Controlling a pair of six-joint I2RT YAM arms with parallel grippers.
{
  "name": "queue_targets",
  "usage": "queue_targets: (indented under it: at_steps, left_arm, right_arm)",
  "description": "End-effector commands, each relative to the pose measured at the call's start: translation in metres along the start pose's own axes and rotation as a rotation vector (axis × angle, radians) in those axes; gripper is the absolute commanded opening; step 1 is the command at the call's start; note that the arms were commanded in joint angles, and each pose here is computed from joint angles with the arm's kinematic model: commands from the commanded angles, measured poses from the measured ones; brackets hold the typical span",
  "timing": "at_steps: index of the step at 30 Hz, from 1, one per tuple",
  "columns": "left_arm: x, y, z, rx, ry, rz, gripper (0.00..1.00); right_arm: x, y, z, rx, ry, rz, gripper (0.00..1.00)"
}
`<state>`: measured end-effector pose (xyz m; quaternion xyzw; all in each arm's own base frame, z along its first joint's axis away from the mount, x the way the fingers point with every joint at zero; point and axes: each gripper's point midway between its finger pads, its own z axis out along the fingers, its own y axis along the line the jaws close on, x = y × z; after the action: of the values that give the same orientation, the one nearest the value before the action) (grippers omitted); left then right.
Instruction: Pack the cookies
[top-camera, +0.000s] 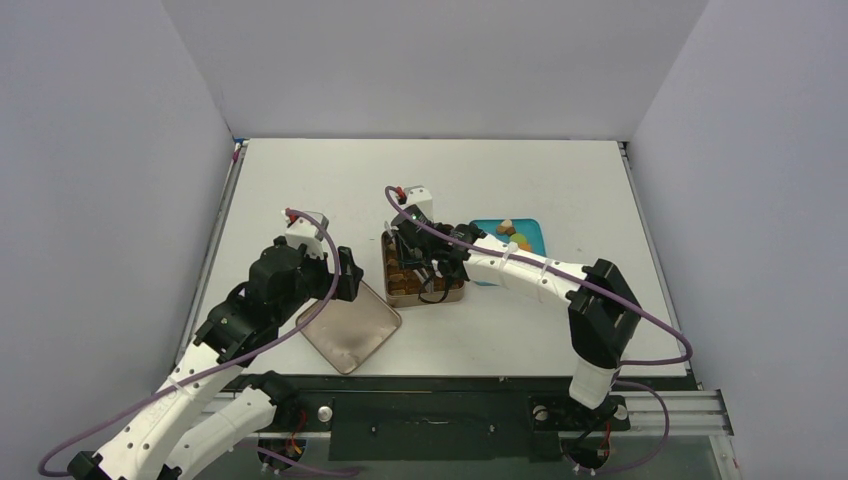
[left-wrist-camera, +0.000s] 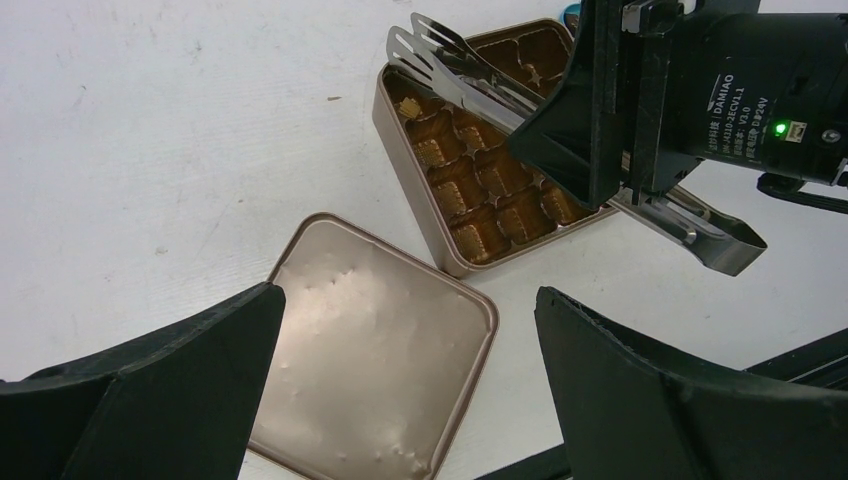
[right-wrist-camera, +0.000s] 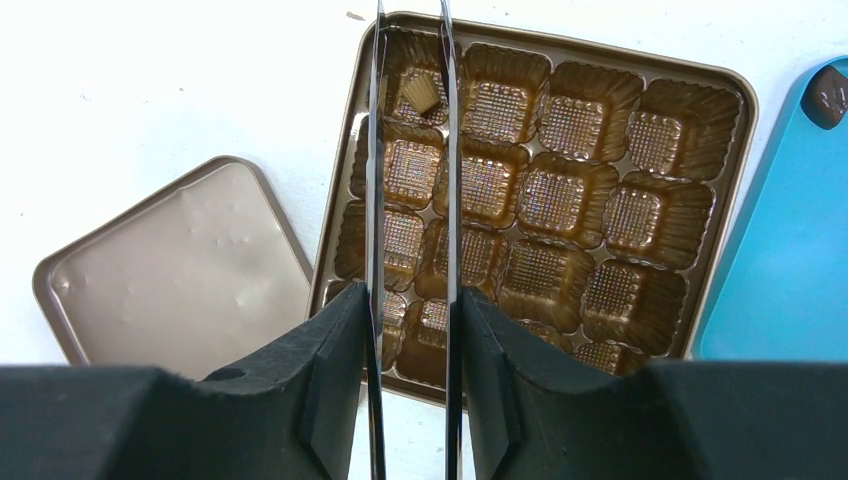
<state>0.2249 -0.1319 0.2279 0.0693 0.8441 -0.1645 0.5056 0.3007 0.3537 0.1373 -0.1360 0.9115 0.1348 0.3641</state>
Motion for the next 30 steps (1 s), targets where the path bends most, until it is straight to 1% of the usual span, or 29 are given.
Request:
queue_targets:
  at_steps: [1, 7, 15, 23, 30]
  left_arm:
    - [-0.009, 0.0, 0.0, -0.001, -0.033, 0.003, 0.97]
    - [-0.008, 0.001, 0.001, -0.006, -0.031, 0.003, 0.97]
    - [-0.006, 0.002, 0.003, -0.015, -0.021, 0.006, 0.97]
    - [-0.004, 0.004, 0.005, -0.026, -0.009, 0.009, 0.97]
    - [-0.003, 0.005, 0.006, -0.036, -0.004, 0.01, 0.97]
  right_arm:
    - [-0.023, 0.0, -0.02, 0.002, -0.083, 0.023, 0.34]
    - [-0.026, -0.025, -0.038, 0.06, -0.122, 0.032, 0.34]
    - [-0.033, -0.075, -0.076, 0.11, -0.192, 0.11, 0.34]
    - [-0.021, -0.139, -0.095, 0.218, -0.2, 0.159, 0.35]
    - [-0.006, -0.184, -0.097, 0.317, -0.17, 0.187, 0.36]
